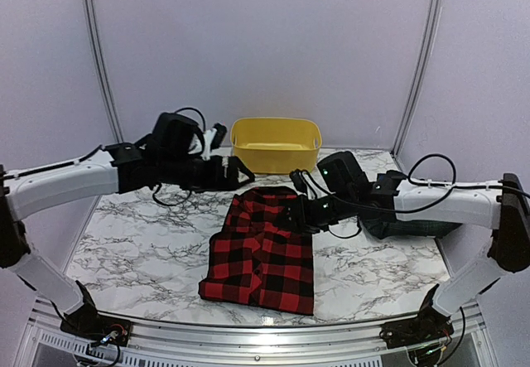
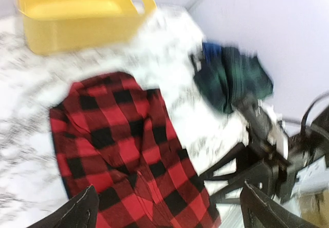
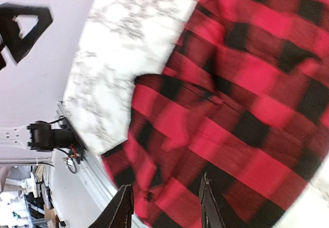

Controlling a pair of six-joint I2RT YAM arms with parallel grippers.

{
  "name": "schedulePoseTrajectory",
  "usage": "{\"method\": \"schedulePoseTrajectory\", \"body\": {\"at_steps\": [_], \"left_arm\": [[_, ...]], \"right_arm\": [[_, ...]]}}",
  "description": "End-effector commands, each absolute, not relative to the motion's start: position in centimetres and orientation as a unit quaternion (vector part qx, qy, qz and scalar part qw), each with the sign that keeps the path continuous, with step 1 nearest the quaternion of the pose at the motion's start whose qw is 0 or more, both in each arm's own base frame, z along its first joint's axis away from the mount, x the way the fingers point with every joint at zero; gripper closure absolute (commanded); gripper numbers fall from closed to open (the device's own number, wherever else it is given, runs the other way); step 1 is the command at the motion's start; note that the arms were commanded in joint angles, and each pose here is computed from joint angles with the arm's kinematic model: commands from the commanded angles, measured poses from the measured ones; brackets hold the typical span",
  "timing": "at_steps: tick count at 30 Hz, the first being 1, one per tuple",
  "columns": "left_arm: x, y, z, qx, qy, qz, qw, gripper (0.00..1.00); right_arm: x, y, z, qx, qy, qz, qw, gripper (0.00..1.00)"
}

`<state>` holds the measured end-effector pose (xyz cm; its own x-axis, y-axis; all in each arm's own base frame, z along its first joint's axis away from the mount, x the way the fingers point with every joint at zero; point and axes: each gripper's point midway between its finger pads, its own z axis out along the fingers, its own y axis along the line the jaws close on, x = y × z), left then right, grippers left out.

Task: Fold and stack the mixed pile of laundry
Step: Smooth out the 2/3-rectangle-folded shirt at the center of the board.

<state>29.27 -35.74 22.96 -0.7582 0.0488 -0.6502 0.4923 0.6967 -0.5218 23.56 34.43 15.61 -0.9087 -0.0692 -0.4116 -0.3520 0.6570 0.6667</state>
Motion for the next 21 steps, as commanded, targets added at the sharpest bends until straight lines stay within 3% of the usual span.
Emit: {"method": "schedulePoseTrajectory", "body": {"at_steps": [1, 8, 17, 21], "left_arm": [[31.2, -30.2, 23.7, 0.071, 0.867, -0.354, 0.343, 0.01], [29.6, -27.9, 21.3, 0.081, 0.868, -0.382, 0.306, 0.01], [24.3, -27.4, 16.7, 0.119, 0.867, -0.419, 0.243, 0.01], [23.3, -26.7, 15.6, 0.119, 0.873, -0.414, 0.229, 0.01]], "right_arm": [[24.6, 39.5, 19.9, -0.155, 0.862, 0.432, 0.215, 0.59], [24.0, 44.9, 14.4, -0.191, 0.866, 0.439, 0.146, 0.59], [22.7, 39.5, 4.1, -0.159, 0.889, 0.422, 0.074, 0.59], [25.4, 39.6, 8.0, -0.188, 0.888, 0.402, 0.119, 0.58]]}}
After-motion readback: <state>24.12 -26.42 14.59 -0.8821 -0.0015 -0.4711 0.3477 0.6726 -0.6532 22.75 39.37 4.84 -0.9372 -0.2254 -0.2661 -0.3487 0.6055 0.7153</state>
